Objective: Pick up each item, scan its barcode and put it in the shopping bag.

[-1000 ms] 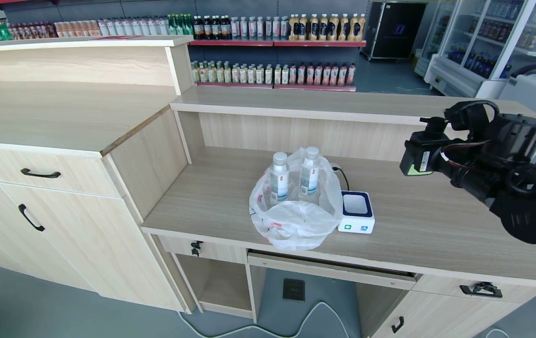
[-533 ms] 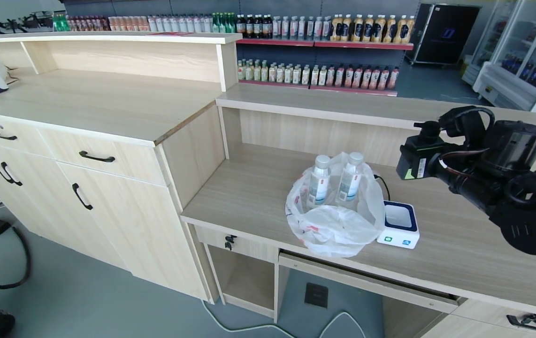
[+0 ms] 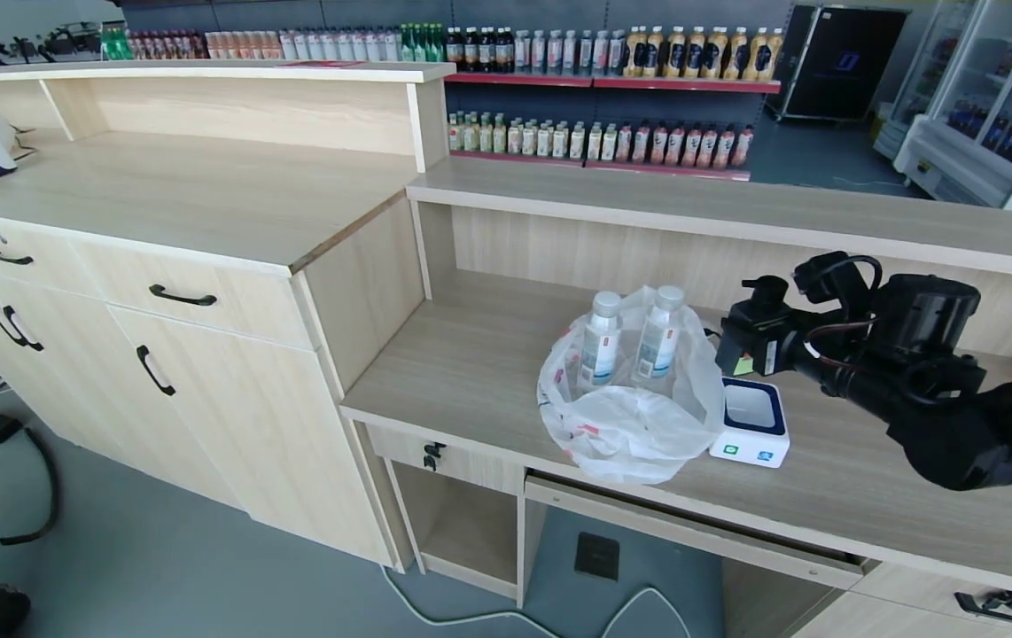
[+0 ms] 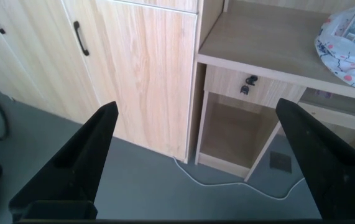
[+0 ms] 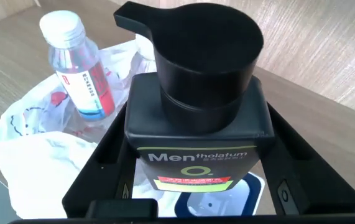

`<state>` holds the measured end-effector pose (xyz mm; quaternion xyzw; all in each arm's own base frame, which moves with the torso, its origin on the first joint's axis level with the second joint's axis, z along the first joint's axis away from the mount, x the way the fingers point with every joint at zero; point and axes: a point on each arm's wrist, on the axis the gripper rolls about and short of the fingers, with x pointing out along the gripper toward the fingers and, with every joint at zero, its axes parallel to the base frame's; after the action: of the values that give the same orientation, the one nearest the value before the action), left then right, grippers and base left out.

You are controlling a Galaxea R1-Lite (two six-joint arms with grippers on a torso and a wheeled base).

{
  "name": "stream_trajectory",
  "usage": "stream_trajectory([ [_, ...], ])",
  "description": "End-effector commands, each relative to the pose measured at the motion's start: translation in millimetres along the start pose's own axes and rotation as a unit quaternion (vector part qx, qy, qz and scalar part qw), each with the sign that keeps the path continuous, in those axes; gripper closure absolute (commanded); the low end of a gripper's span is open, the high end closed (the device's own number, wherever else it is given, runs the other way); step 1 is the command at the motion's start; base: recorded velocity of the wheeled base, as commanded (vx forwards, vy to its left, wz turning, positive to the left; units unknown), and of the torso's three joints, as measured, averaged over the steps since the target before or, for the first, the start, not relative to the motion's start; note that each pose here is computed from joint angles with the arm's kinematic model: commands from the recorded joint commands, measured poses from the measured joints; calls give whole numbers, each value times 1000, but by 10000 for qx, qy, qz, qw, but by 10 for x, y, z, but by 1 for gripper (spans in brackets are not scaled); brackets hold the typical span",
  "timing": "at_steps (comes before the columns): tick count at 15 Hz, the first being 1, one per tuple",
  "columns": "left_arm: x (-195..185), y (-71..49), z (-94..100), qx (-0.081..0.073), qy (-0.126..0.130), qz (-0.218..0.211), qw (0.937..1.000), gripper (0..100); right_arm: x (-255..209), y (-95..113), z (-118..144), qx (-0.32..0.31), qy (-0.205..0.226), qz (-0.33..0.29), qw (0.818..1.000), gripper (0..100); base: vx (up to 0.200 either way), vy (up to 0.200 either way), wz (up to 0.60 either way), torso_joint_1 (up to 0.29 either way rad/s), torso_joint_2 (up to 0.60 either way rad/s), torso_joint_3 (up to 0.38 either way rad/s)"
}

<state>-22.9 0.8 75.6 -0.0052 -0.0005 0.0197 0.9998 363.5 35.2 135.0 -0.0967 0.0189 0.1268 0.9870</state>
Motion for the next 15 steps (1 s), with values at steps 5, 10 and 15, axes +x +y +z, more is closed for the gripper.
stream_trajectory([
  [5,1,0,-1,-1,4,3,10000,0,247,109,-435,37,88,451,9989,100,0,0,0,0,0,0],
  [10,1,0,-1,-1,4,3,10000,0,470,138,-599,41,-228,677,9974,100,0,0,0,0,0,0],
  [15,1,0,-1,-1,4,3,10000,0,598,211,-794,19,-191,754,9970,100,0,0,0,0,0,0],
])
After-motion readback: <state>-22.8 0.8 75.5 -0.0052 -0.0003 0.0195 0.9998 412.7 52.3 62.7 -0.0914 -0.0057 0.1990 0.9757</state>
